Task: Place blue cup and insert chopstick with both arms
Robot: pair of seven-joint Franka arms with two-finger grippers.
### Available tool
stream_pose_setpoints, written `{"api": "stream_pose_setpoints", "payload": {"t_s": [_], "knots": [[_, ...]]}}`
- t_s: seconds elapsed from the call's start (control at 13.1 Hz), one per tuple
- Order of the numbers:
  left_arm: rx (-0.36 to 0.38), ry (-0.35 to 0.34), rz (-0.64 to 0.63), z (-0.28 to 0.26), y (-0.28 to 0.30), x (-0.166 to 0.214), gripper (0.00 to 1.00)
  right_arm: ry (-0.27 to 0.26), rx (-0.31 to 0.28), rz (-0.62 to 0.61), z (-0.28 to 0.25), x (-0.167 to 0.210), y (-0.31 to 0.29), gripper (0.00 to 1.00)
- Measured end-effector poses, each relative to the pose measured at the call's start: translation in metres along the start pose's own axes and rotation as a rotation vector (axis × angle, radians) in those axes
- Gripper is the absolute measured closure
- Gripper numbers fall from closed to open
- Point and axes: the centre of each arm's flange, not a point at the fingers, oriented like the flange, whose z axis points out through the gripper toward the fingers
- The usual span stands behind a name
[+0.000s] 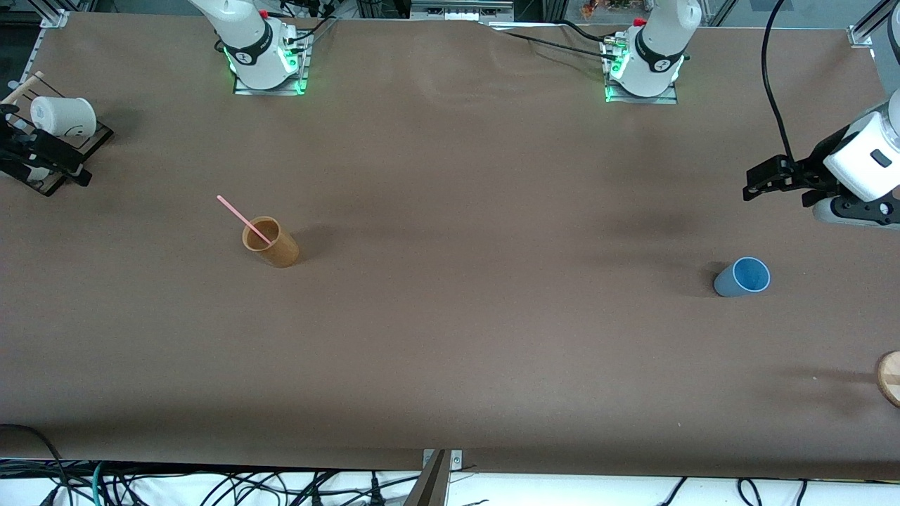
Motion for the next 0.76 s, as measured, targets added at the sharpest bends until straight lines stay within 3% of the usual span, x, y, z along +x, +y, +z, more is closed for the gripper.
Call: {"api": "stream_pose_setpoints", "payload": {"t_s": [0.76], "knots": [[0.0, 0.0, 0.0, 0.0001, 0.0, 0.0001, 0.0, -0.019, -0.008, -0.016, 0.0054, -0.004, -0.0072, 0.0]]}}
